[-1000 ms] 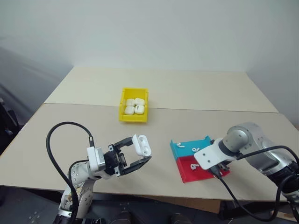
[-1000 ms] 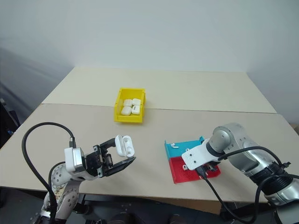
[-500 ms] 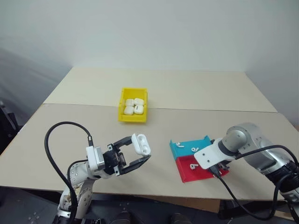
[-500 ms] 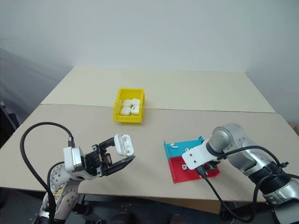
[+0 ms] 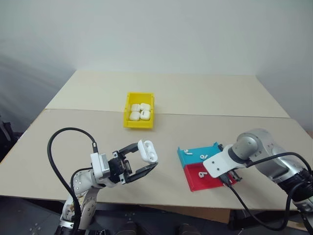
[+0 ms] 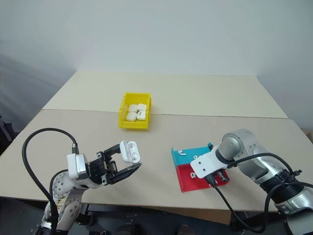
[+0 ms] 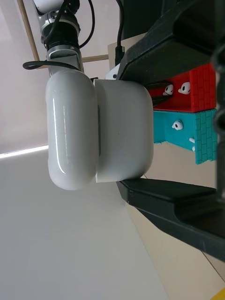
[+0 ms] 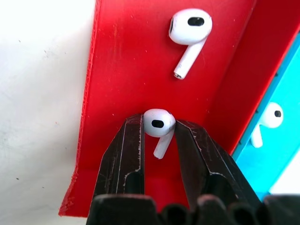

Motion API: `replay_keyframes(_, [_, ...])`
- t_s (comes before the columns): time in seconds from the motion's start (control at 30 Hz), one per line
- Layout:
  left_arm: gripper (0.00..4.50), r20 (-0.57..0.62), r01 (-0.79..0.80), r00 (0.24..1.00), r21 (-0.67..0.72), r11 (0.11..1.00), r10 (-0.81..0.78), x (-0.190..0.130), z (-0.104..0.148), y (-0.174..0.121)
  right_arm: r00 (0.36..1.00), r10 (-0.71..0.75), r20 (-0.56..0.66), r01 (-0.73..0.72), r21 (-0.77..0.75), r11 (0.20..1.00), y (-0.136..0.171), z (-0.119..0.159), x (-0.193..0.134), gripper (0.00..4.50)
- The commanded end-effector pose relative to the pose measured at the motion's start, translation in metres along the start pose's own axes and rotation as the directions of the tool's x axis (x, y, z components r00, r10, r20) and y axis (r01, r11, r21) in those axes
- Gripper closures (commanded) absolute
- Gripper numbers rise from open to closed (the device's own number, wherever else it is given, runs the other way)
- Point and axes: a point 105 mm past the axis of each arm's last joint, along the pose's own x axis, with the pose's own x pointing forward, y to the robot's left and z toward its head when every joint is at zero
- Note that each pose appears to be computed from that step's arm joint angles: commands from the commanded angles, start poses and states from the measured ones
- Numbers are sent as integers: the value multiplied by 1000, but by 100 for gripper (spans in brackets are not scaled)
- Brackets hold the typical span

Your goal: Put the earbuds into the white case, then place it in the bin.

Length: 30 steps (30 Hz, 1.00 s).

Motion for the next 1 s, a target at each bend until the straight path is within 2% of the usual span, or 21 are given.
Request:
replay_keyframes(0.03, [176,30,13,999,34,999,-14,4,8,0,1000,-7,-14,7,-3,1000,0,-2,-1,334])
replay_keyframes(0.53, [176,30,19,999,37,999,-20,5,6,1,1000,5,-1,-5,15,1000,3,-1,1,334])
replay_keyframes(0.57, [176,28,20,999,37,999,-21,5,6,1,1000,0,1,0,16,1000,3,-1,2,364])
replay_keyframes(0.6, [176,27,21,999,37,999,-22,5,6,1,1000,-5,2,5,17,1000,2,0,2,375])
replay_keyframes(0.8, [176,25,20,999,41,999,-21,6,6,3,1000,-15,7,15,23,1000,2,1,1,375])
replay_keyframes(0.9, [176,41,17,999,50,999,-19,8,9,6,998,-42,39,40,40,998,1,5,-9,375])
replay_keyframes(1.0, [176,81,15,997,54,998,-20,16,19,10,987,-111,115,101,84,991,-4,13,-37,375])
